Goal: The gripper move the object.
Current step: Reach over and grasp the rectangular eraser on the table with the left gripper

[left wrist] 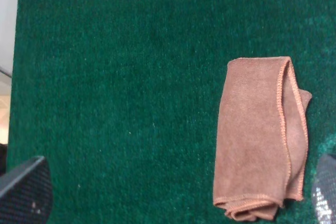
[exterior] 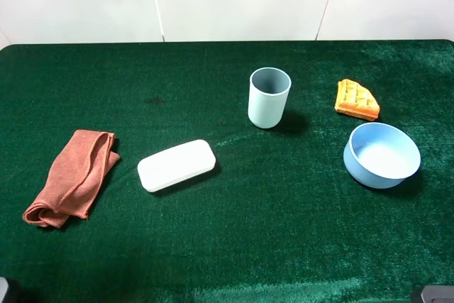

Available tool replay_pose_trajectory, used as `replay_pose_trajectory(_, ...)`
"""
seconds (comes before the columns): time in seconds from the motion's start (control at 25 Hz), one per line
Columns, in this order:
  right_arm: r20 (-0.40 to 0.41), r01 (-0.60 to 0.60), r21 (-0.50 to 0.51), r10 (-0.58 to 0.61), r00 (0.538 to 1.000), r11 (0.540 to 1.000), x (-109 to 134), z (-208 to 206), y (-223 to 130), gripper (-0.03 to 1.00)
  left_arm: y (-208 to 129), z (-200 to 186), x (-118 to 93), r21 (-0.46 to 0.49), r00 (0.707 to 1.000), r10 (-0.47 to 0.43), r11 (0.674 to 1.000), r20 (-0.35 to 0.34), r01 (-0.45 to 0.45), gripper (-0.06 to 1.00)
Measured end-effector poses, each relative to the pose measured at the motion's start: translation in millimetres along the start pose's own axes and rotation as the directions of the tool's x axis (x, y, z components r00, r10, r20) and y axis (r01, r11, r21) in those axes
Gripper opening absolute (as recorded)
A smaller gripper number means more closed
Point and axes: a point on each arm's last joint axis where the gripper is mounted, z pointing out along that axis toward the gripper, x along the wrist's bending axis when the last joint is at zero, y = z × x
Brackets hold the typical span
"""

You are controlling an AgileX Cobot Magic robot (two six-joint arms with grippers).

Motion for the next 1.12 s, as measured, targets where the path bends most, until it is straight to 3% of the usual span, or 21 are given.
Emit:
replay_pose_trajectory(0.24,-0.001,-0.001,0.0,0.001,1.0,1.0,0,0,0,0.66,48,22,-9,0.081,0.993,0.1,0.991,0.065,-0.105,0.99)
replay_pose_trajectory(0.52,-0.001,-0.001,0.0,0.001,1.0,1.0,0,0,0,0.66,94,63,-39,0.188,0.957,0.239,0.945,0.163,-0.268,0.99)
replay_pose_trajectory(0.56,-0.001,-0.001,0.0,0.001,1.0,1.0,0,0,0,0.66,105,75,-52,0.202,0.936,0.293,0.922,0.196,-0.331,0.99)
replay_pose_trajectory(0.8,-0.001,-0.001,0.0,0.001,1.0,1.0,0,0,0,0.66,129,106,-96,0.204,0.841,0.455,0.83,0.293,-0.52,0.99)
replay_pose_trajectory(0.96,-0.001,-0.001,0.0,0.001,1.0,1.0,0,0,0,0.66,135,127,-129,0.19,0.748,0.559,0.741,0.358,-0.645,0.99)
replay_pose_trajectory(1.12,-0.001,-0.001,0.0,0.001,1.0,1.0,0,0,0,0.66,129,145,-163,0.17,0.632,0.651,0.628,0.421,-0.76,0.99)
